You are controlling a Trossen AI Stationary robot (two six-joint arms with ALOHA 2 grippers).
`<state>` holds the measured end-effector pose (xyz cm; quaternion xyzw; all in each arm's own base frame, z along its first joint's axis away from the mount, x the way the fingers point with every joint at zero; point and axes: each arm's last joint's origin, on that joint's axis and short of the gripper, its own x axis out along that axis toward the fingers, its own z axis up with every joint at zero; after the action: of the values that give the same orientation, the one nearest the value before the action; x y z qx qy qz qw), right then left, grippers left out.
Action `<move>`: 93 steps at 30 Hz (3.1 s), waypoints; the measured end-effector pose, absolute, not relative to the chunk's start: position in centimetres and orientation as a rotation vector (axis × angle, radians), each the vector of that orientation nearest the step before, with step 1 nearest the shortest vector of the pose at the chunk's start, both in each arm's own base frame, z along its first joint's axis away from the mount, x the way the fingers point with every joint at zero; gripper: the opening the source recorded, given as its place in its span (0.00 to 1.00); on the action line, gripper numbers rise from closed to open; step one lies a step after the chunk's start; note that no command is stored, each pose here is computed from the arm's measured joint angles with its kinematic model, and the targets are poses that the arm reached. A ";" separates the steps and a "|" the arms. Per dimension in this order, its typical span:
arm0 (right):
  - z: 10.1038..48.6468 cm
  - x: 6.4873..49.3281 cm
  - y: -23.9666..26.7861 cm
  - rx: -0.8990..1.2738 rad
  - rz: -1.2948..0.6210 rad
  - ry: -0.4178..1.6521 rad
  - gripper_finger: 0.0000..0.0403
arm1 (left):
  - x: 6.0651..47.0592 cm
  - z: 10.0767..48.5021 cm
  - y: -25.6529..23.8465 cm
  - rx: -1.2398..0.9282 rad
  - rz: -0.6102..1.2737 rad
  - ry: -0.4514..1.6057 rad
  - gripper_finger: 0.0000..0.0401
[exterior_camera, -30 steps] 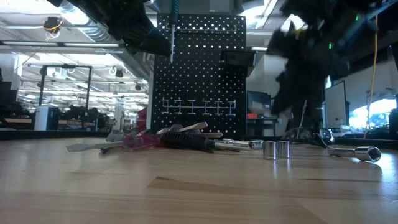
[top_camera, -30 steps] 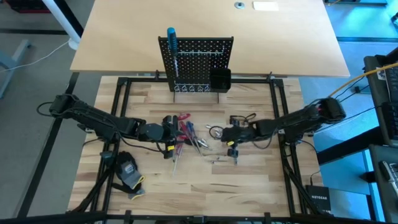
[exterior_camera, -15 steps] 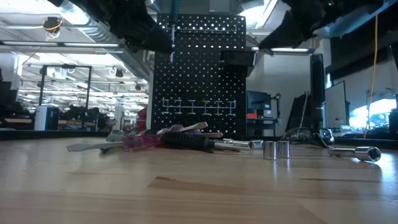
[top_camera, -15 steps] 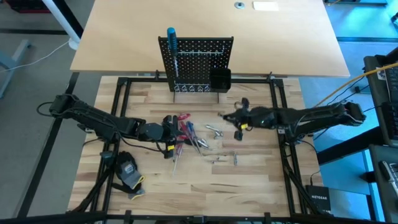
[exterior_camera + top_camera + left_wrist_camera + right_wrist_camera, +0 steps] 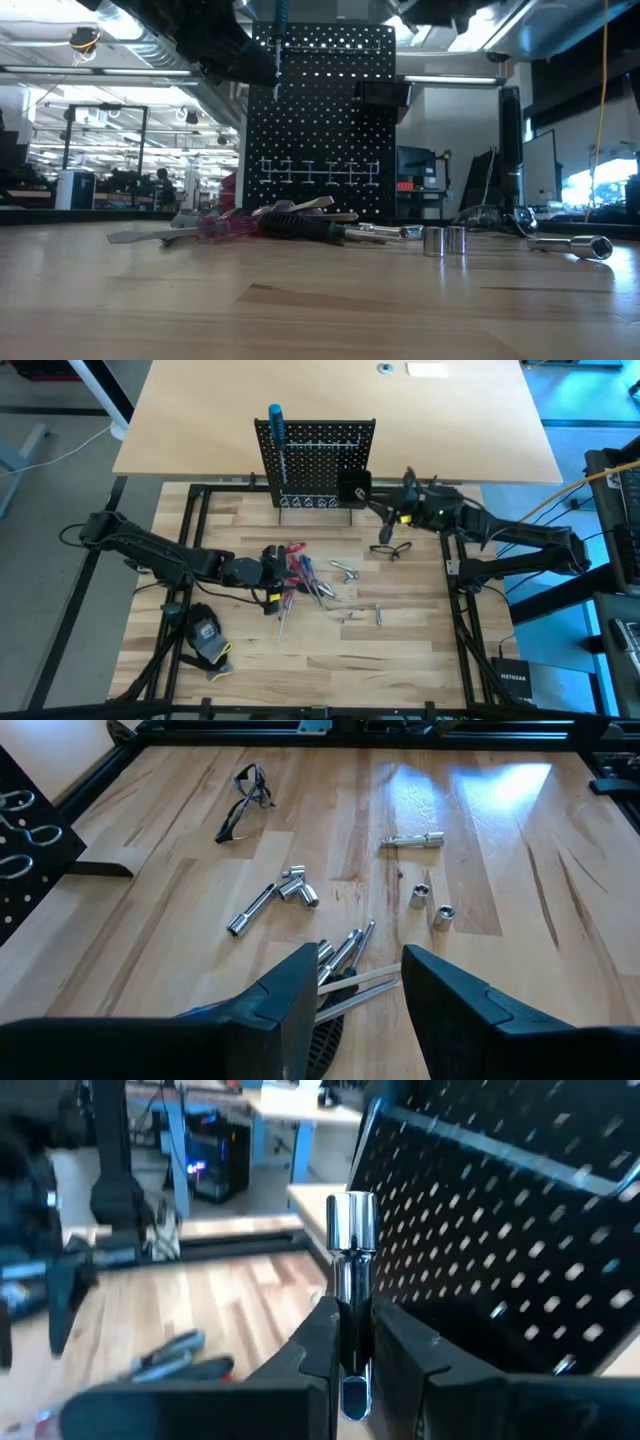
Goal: Hang tools onto peg board
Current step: Put the silver extension bar into the black bin on the peg board
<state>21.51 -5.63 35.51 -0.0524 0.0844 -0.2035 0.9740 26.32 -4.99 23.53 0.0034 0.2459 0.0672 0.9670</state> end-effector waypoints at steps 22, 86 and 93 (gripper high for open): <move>34.0 24.6 -11.5 -0.104 -0.546 0.250 0.12 | 27.0 22.2 -5.1 0.015 0.142 0.544 0.34; 20.4 31.4 -1.1 -0.140 -0.123 0.988 0.36 | 27.6 21.0 -5.2 0.038 0.141 0.586 0.34; 17.5 32.7 -1.2 -0.102 -0.187 1.037 0.36 | 27.6 20.9 -5.2 0.036 0.142 0.588 0.34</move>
<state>32.66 -1.21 17.54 -0.0485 0.4947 -0.0893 0.8631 27.60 -5.22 20.94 0.0179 0.2897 0.0699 0.9544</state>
